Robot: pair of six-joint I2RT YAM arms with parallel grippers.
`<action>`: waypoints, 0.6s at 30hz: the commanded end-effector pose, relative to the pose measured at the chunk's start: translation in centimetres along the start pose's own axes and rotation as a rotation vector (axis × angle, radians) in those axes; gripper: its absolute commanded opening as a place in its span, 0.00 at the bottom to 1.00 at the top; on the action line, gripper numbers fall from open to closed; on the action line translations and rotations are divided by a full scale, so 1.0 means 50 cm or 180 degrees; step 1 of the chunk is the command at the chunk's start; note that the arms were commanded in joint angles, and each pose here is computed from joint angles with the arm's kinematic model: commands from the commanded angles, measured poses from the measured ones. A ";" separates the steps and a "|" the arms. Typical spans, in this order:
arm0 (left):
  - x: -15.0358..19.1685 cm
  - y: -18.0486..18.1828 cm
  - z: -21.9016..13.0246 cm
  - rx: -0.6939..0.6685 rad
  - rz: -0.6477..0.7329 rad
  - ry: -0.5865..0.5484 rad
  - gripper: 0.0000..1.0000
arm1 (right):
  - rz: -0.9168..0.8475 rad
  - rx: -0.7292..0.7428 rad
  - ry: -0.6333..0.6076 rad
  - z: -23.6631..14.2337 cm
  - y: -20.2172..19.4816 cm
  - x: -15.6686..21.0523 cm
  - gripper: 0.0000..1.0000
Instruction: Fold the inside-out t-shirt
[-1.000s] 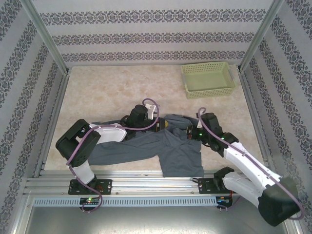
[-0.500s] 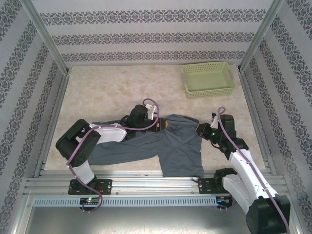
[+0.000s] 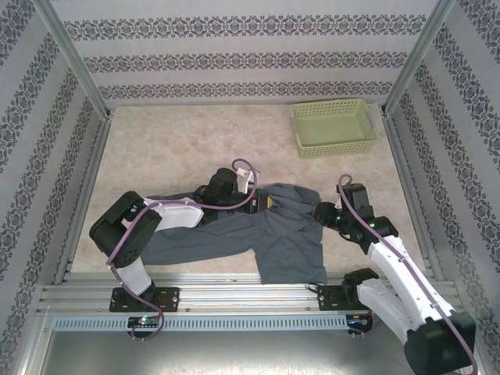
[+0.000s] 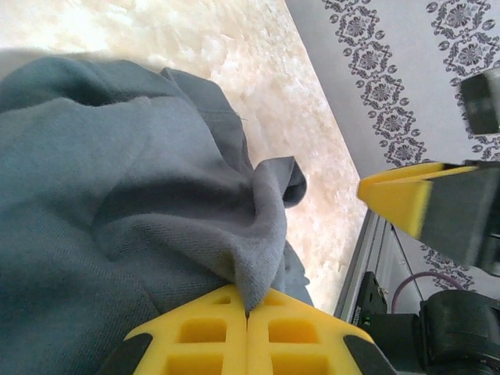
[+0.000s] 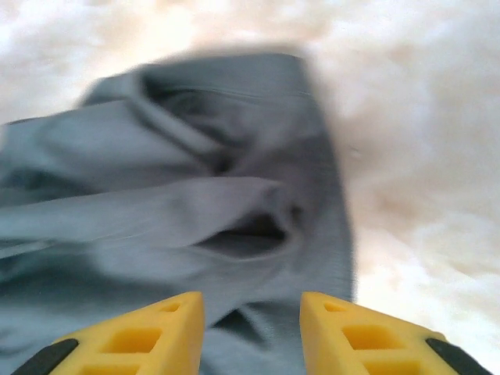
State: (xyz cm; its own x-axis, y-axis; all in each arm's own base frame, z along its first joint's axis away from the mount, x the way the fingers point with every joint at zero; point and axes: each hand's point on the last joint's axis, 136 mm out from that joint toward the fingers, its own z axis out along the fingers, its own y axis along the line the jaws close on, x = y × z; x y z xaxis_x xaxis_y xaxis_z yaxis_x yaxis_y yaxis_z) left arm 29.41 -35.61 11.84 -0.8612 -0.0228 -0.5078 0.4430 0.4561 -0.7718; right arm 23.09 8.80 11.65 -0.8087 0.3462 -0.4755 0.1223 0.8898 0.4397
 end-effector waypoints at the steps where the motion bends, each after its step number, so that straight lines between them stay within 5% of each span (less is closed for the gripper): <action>1: -0.020 -0.058 0.005 0.0301 0.0198 -0.0069 0.00 | -0.0466 -0.0618 -0.0067 -0.015 0.114 -0.009 0.37; 6: -0.020 -0.064 0.005 0.0330 0.0207 -0.0072 0.00 | -0.0830 -0.1069 0.0181 0.041 0.205 0.036 0.35; 18: -0.014 -0.070 -0.004 0.0348 0.0240 -0.0072 0.00 | -0.1640 -0.0912 -0.0179 0.123 0.206 0.025 0.43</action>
State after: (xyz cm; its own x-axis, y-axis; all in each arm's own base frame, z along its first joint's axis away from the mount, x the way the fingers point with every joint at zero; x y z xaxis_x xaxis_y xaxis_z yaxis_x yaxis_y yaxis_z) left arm 28.95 -36.11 12.36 -0.8558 -0.0108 -0.5173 0.4636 0.4279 -0.7759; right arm 25.15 19.97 9.84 -0.7687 -0.0658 -0.6362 -0.3874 0.8394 0.3812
